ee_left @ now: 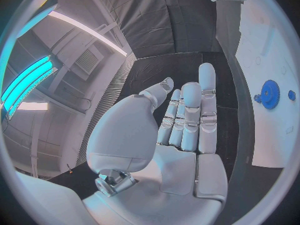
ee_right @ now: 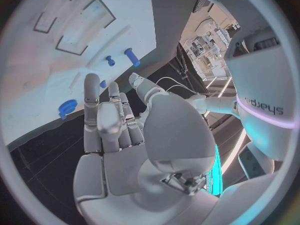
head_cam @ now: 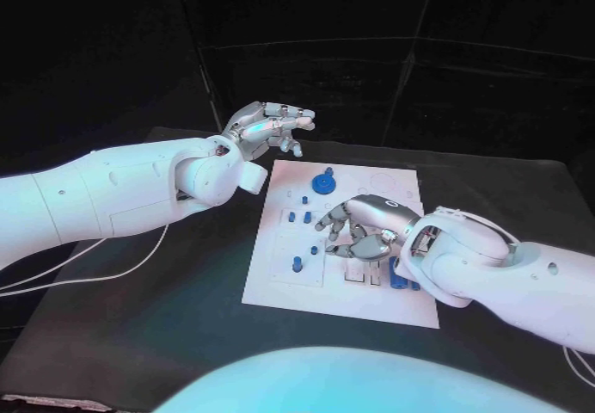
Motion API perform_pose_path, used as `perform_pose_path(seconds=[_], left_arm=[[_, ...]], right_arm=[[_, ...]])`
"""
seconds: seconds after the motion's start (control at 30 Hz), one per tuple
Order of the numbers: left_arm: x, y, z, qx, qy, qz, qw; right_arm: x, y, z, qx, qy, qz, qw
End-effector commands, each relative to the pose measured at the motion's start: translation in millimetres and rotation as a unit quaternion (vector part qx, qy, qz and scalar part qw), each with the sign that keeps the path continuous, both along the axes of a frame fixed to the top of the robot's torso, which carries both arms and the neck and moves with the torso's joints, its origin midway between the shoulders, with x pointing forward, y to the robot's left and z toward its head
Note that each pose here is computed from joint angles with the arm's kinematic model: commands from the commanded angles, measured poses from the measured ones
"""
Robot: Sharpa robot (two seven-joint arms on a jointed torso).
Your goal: Assemble the parts on the task board
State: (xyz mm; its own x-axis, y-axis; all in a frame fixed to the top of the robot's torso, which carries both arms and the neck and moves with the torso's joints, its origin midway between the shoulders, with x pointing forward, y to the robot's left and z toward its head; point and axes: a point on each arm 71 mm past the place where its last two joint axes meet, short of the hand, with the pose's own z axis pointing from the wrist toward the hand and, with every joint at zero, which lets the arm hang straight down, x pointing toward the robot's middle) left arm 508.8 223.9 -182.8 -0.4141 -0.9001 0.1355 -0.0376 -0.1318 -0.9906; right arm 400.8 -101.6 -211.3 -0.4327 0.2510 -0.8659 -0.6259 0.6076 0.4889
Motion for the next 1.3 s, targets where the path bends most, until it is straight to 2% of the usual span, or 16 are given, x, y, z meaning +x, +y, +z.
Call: perform_pose_path(seconds=[0.03,0.23,0.37,0.57,0.97,1.3], left_arm=[[-0.1,-0.5,1.2,-0.004,-0.001,-0.006,1.0],[-0.2,-1.1,1.1,-0.004,-0.001,-0.007,1.0],[-0.3,-0.8,0.6,-0.004,-0.001,-0.007,1.0],[-0.3,0.6,-0.2,-0.004,0.0,-0.006,1.0],[-1.0,1.3,-1.1,-0.004,0.001,-0.007,1.0],[-1.5,2.5,-1.5,-0.004,0.001,-0.006,1.0]], right_arm=[[7.6,-21,9.8,0.072,0.08,-0.06,0.992],[13.3,-67,13.7,0.06,0.114,-0.142,0.981],[13.8,-96,12.5,0.026,0.115,-0.21,0.97],[12.1,-121,8.8,-0.028,0.106,-0.27,0.957],[0.0,-120,-7.2,-0.102,0.073,-0.278,0.952],[-7.4,-114,-16.3,-0.127,0.075,-0.264,0.953]])
